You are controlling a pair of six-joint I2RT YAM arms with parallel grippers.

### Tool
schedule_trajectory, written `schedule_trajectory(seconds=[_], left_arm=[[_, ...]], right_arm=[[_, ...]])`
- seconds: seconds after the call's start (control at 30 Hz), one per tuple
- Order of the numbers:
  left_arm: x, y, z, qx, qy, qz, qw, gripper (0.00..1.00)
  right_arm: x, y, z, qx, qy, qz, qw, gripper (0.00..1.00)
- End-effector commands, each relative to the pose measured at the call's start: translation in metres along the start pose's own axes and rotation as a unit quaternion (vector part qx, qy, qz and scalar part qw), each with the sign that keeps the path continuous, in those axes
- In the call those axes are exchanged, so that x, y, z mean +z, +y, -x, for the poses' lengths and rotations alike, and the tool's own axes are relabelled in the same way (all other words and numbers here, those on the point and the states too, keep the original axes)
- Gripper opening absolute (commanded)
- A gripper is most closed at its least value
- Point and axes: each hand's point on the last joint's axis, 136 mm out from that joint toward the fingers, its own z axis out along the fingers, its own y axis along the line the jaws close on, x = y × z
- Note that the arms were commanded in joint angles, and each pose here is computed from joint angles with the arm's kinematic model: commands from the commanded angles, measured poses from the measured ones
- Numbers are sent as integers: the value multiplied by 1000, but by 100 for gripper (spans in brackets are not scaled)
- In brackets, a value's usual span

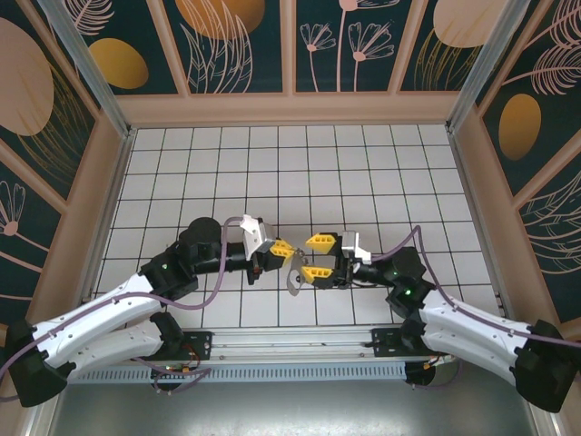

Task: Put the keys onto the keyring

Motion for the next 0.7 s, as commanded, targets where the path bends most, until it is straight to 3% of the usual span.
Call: schedule_trajectory(seconds=[0.0,0.17,0.27,0.5,0.67], left_arm=[[-3,26,-9,-6,21,78,997,0],[-7,50,-37,-51,48,148,986,0],[-17,61,-47,-70,41,191,978,0],[-33,81,-67,-98,41,261,960,0],[-33,75,-71,-110,15,244,963,0]], right_arm=[[-8,-27,-20,41,61,-87,993,66],[-35,-67,-62,119,184,-239,946,68],[-47,-76,-82,166,223,-286,917,72],[-64,-79,-144,260,317,-339,847,72],[-74,-68,-179,315,366,-345,805,65]])
